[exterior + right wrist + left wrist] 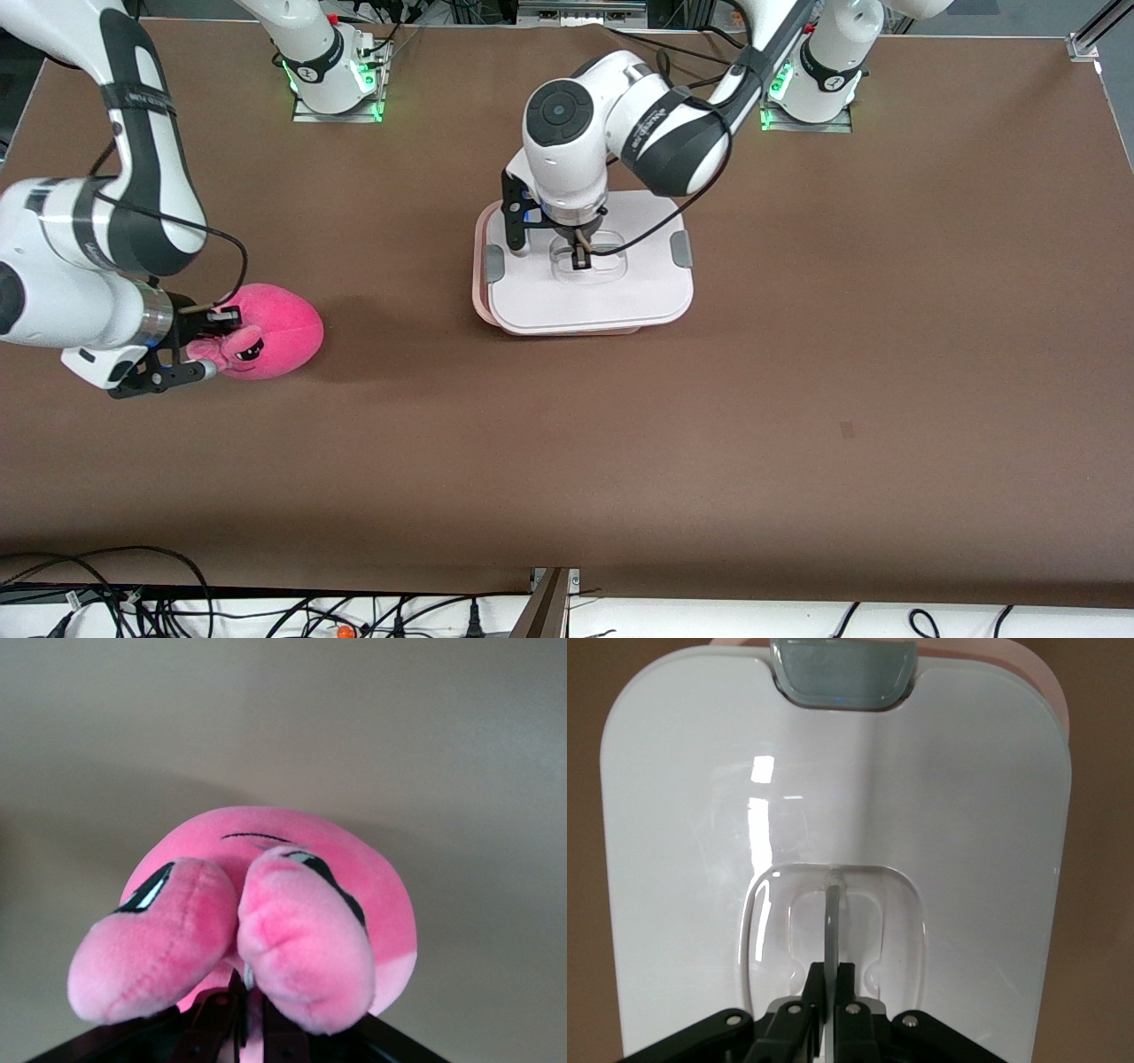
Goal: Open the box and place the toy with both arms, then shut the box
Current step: 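Lift the lid aside with the left gripper while the right gripper grasps the plush, then carry the pink plush into the pink tub with the right gripper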
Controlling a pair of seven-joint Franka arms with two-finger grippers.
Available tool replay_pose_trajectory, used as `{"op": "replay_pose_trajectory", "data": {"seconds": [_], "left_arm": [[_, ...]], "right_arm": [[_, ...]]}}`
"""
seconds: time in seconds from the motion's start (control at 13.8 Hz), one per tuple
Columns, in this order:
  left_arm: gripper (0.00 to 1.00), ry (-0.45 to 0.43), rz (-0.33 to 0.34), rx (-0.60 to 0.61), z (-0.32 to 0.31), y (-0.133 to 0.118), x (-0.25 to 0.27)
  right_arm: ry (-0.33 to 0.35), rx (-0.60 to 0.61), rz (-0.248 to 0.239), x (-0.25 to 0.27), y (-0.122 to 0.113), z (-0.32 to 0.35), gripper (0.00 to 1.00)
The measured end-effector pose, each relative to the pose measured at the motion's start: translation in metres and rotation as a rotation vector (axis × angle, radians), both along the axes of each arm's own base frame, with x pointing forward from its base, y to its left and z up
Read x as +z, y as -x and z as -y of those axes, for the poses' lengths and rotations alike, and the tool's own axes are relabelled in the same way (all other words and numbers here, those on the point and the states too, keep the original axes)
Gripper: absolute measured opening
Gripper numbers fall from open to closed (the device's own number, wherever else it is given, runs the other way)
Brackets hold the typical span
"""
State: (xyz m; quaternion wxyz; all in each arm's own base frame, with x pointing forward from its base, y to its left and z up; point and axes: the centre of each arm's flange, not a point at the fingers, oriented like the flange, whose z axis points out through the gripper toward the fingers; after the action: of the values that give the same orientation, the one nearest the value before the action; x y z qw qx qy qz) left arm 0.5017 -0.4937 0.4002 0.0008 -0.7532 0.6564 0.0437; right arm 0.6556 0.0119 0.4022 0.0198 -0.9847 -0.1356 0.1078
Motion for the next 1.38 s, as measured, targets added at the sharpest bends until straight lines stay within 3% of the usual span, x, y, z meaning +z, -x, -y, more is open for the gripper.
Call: {"op": "replay_pose_trajectory", "data": {"seconds": [0.29,0.51,0.94,1.16,1.38], "left_arm": [[0.07,-0.029,-0.04,0.046,-0.035,-0.009,0.035],[0.07,-0.048,-0.089,0.095,-0.108,-0.036,0.08],[0.07,-0.018,-0.19,0.11,-0.324,-0.101,0.125],[0.07,0.022,-0.212,0.103,-0.43,-0.115,0.133],[0.07,0.001,-0.217,0.1,-0.497,-0.117,0.132]], "right_arm": [[-0.028,0.127,-0.057,0.072,0.007,-0.022,0.09],[-0.051,0.256,-0.077,0.101,0.016,-0.06,0.09],[-0.042,0.553,-0.043,0.121,0.04,-0.185,0.09],[0.012,0.717,0.018,0.151,0.069,-0.263,0.09],[0.012,0.873,0.019,0.151,0.102,-0.328,0.09]]}}
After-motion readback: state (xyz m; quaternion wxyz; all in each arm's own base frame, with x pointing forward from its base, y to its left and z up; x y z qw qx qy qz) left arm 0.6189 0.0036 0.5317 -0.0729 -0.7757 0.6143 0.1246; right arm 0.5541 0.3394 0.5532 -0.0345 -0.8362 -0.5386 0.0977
